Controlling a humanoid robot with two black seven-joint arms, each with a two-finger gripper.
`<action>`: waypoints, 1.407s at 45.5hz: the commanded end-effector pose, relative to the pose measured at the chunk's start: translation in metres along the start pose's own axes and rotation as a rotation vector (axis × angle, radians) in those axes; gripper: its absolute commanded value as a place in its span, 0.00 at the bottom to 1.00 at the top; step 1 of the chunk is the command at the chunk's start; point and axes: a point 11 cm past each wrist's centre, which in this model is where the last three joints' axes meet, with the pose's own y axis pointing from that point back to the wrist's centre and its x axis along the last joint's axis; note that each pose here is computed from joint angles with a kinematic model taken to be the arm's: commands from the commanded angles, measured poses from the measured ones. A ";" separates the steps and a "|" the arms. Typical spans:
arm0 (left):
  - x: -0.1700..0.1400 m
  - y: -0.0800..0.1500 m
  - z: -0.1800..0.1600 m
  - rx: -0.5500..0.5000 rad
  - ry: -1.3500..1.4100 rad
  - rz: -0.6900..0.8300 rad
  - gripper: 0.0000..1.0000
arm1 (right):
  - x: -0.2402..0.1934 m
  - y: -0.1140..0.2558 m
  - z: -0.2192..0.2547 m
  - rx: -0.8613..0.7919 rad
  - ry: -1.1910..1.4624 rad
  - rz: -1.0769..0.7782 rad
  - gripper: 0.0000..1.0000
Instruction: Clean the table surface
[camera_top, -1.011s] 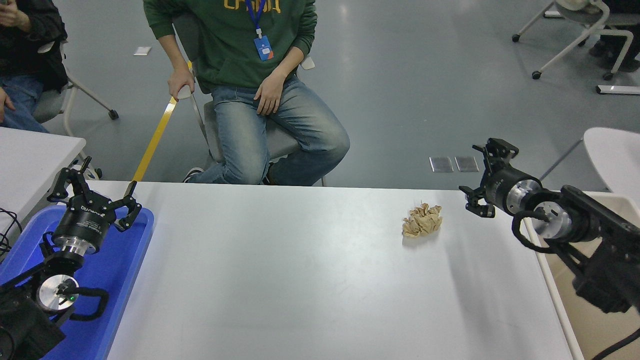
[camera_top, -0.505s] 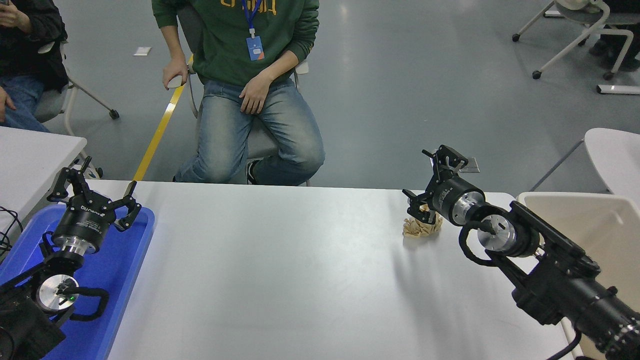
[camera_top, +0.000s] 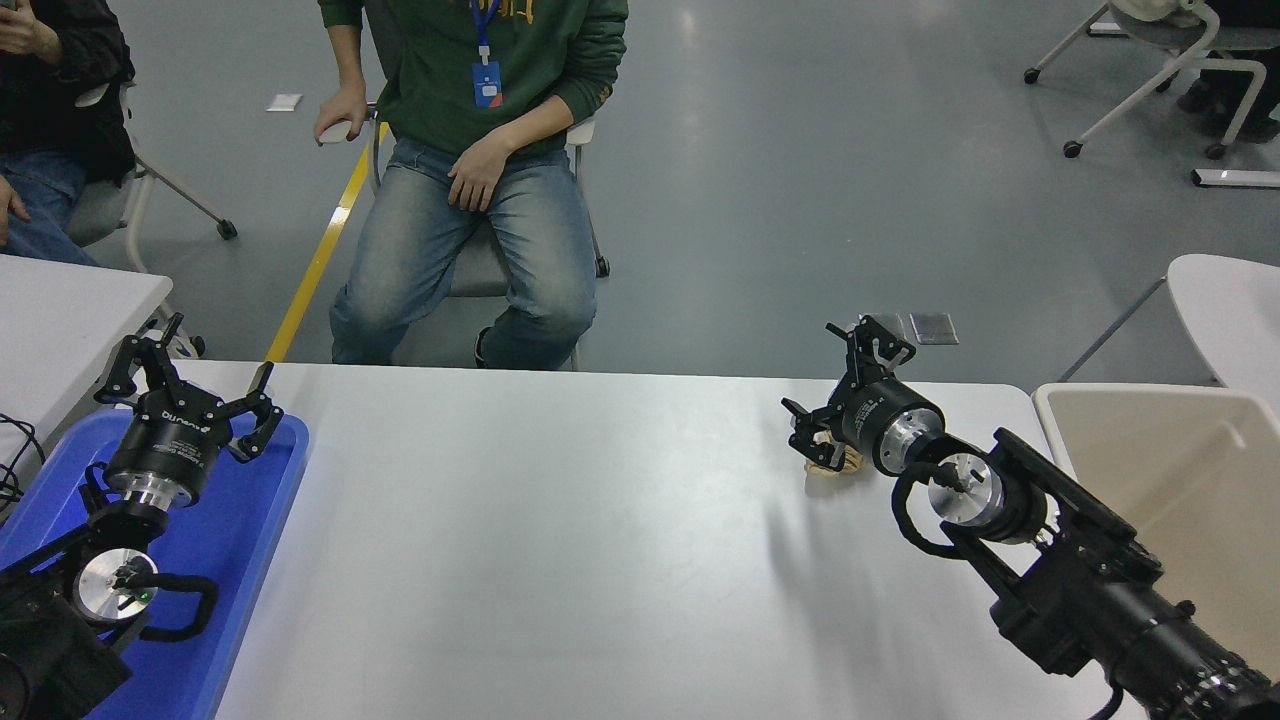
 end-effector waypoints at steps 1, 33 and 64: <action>0.000 0.000 0.000 0.000 0.000 0.000 1.00 | -0.004 0.000 -0.006 0.084 -0.005 -0.041 1.00; 0.000 0.000 0.000 -0.001 0.000 0.000 1.00 | 0.047 0.001 -0.011 0.221 0.247 0.030 1.00; 0.000 0.000 0.000 0.000 0.000 0.000 1.00 | 0.049 0.001 -0.003 0.182 0.287 0.029 1.00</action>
